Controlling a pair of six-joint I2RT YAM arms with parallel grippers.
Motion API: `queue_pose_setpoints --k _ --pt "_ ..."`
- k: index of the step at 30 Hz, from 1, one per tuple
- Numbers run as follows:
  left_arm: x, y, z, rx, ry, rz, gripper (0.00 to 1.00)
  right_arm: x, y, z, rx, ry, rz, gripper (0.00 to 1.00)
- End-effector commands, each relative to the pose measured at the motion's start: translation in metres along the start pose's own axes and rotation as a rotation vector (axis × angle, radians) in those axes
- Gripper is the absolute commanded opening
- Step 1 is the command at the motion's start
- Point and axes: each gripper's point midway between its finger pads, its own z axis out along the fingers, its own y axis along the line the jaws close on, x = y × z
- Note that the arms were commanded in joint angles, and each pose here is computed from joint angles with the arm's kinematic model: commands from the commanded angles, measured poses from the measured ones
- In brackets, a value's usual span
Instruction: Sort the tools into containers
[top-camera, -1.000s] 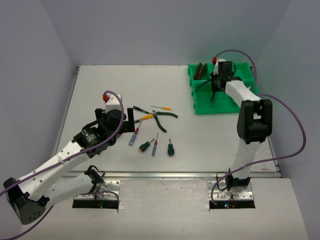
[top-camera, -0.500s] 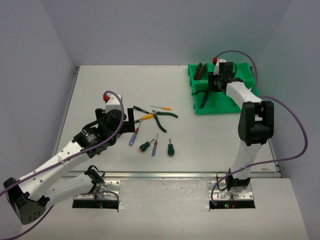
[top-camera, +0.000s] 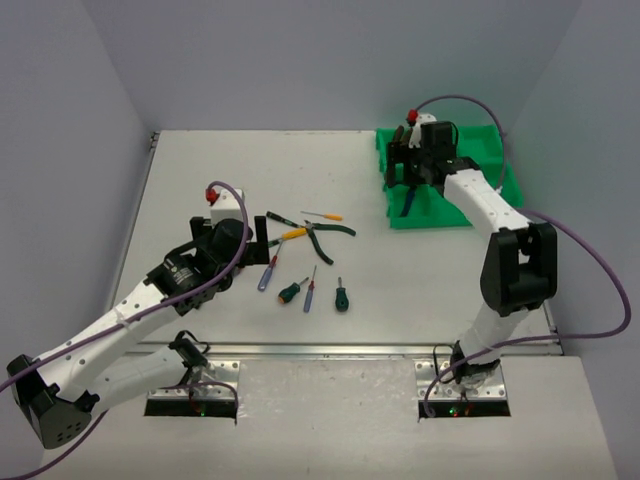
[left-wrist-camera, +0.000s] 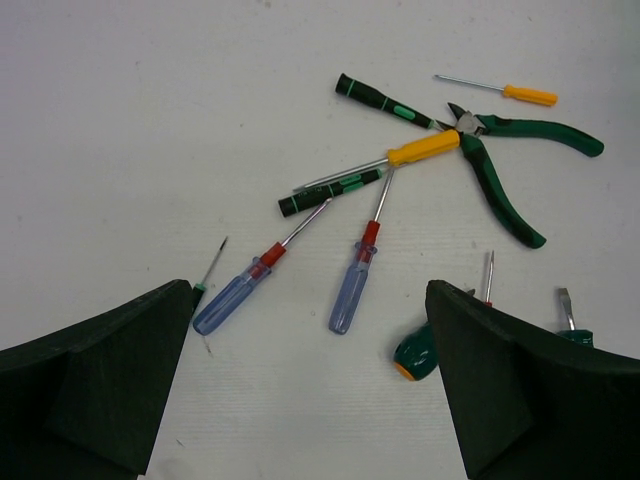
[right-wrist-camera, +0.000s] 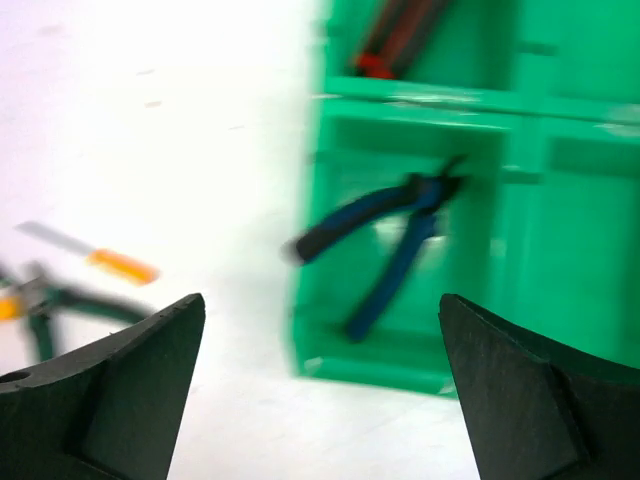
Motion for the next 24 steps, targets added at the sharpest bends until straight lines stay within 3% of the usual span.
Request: queue_pose_setpoints --k 1,4,7,8,9,14,24 --pt "-0.012 0.009 0.0 -0.055 -0.049 -0.045 1.0 0.007 0.103 -0.039 -0.205 -0.027 -0.091 0.99" --pt "-0.02 0.02 -0.006 -0.092 -0.081 -0.082 1.0 0.033 0.157 -0.042 -0.397 0.048 -0.181 0.96" --pt "-0.028 0.028 -0.011 -0.104 -0.116 -0.116 1.0 0.064 0.197 -0.038 -0.488 0.16 -0.263 0.8" --pt "-0.029 0.03 -0.014 -0.099 -0.13 -0.128 1.0 0.067 0.204 -0.038 -0.486 0.19 -0.286 0.69" --pt "-0.032 0.031 -0.017 -0.09 -0.145 -0.14 1.0 0.08 0.221 -0.031 -0.501 0.229 -0.32 0.66" --pt "-0.031 0.029 -0.015 -0.082 -0.137 -0.132 1.0 0.123 0.237 -0.004 -0.389 0.368 -0.361 0.59" --pt "-0.026 0.021 -0.01 -0.054 -0.107 -0.105 1.0 0.15 0.249 0.025 -0.303 0.409 -0.373 0.5"
